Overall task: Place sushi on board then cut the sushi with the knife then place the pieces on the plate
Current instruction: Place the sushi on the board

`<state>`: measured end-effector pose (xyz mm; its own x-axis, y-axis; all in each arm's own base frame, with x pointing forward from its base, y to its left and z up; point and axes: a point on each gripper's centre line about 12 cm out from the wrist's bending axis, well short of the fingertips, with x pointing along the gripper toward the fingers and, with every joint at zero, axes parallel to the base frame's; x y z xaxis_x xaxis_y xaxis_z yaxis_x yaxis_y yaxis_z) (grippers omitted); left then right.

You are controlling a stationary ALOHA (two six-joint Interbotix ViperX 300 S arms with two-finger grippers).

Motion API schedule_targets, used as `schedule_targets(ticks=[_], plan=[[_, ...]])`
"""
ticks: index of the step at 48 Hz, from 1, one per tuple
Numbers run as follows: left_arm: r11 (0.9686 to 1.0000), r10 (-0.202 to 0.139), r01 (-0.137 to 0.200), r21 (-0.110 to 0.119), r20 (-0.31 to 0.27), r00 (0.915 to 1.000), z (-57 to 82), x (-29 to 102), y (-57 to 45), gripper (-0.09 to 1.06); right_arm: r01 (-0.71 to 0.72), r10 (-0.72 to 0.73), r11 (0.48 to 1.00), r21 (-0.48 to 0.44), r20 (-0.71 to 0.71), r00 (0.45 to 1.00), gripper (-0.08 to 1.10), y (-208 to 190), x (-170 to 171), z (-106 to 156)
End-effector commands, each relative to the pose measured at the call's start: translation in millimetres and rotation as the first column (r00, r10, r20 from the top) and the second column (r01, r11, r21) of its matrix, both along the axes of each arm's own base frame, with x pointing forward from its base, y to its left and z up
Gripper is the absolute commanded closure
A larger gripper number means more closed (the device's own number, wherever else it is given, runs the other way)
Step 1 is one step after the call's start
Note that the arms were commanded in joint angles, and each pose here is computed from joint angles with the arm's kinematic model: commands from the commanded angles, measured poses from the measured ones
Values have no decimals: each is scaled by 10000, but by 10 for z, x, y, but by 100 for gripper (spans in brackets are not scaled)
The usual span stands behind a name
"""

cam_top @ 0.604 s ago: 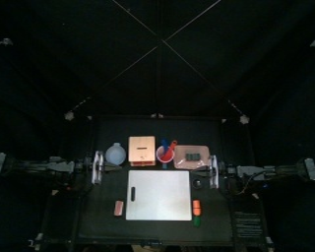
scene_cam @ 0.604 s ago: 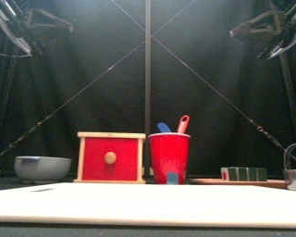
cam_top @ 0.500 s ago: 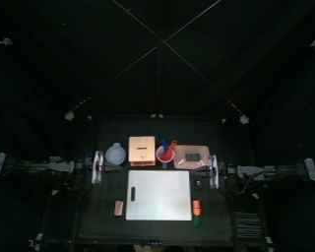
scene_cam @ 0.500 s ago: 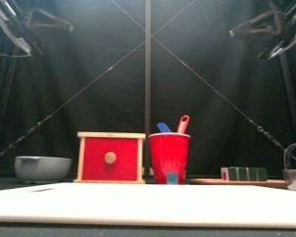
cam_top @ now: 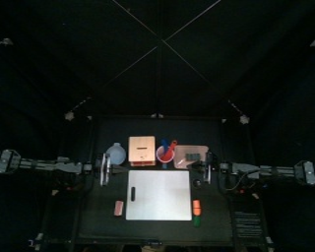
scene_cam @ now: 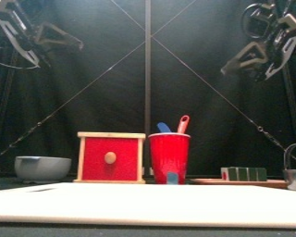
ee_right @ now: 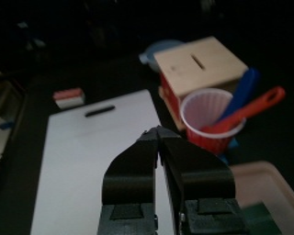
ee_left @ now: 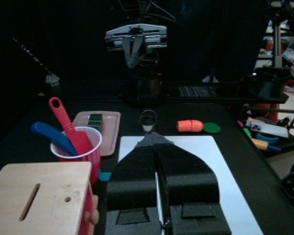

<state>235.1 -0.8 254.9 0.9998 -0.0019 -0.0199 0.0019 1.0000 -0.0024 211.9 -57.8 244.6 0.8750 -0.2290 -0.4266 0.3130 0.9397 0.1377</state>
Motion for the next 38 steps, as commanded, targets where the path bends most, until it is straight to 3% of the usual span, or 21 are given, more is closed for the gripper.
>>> schedule_targets(ticks=[1,9,17,33,38], plan=[[10000,-51,49,56,445,9990,88,86,-10,100,512,-502,9987,53,-1204,9915,97,-160,-23,25],[10000,-27,25,42,475,9989,66,144,-6,100,592,-766,9956,-731,-2641,9615,88,-304,-82,-60],[10000,-12,11,43,322,9995,47,207,-2,100,265,-805,9862,-1634,-3337,9392,69,-379,-81,-134],[9999,127,-127,17,107,9999,5,276,31,100,802,-1229,9903,-1136,-4450,8871,5,-554,-60,-333],[9998,204,-204,18,15,9998,-17,292,52,100,717,-1149,9918,-1056,-4936,8621,0,-584,-22,-398]])
